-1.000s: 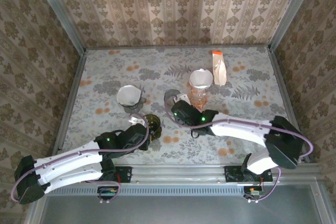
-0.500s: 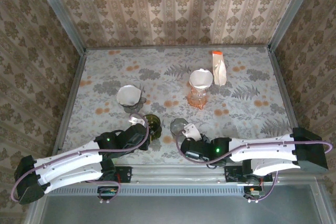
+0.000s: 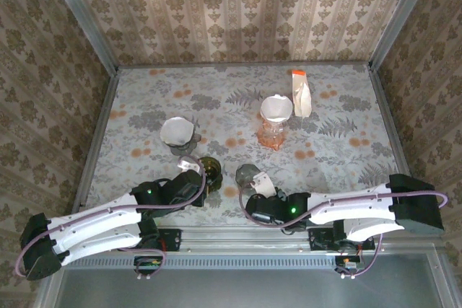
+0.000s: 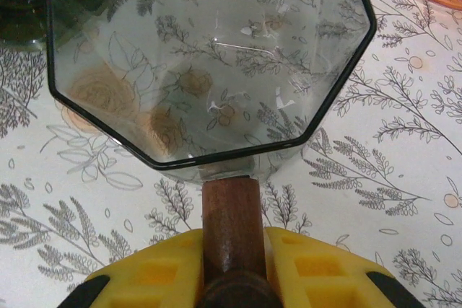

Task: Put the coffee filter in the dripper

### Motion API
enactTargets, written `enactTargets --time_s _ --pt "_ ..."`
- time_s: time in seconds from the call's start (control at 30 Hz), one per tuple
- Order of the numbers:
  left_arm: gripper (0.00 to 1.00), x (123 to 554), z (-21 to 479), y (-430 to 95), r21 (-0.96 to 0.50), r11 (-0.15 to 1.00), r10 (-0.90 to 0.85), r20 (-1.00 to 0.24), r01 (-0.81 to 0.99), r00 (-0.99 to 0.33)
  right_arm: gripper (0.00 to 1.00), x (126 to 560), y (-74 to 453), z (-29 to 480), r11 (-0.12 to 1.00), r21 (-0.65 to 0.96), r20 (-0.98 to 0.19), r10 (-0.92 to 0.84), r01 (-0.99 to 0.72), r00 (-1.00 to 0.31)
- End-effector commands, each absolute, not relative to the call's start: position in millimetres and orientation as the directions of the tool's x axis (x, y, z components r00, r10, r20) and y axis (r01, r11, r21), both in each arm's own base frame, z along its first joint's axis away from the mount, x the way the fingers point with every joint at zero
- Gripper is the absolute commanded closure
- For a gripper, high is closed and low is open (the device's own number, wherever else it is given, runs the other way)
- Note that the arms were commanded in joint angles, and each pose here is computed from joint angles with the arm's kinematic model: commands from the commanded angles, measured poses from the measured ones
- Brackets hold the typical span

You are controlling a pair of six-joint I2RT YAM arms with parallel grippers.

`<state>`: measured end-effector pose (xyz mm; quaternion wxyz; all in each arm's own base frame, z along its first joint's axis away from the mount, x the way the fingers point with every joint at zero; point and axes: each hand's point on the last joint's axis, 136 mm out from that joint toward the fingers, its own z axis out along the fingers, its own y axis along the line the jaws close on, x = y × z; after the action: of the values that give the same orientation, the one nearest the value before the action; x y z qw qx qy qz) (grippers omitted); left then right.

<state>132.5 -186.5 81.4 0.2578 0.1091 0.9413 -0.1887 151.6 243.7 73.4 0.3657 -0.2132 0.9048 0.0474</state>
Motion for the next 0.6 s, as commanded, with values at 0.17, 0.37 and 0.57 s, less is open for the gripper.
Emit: enactTargets --time_s 0.17,0.37,0.57 --pt "1.0 129.8 82.6 -185.4 -0.265 0.905 0.154 -0.522 0.331 -0.839 0.57 155.2 245.3 76.6 0.916 -0.028 -0.692 -0.307 -0.401 -0.653" --pt "1.0 132.5 88.3 -190.0 -0.263 0.901 0.162 -0.534 0.345 -0.83 0.35 158.1 238.6 93.0 0.921 -0.016 -0.735 -0.275 -0.39 -0.62" --pt "1.0 137.8 111.6 -198.8 -0.265 0.887 0.173 -0.568 0.378 -0.805 0.31 168.6 213.7 133.0 0.95 0.012 -0.814 -0.173 -0.313 -0.555"
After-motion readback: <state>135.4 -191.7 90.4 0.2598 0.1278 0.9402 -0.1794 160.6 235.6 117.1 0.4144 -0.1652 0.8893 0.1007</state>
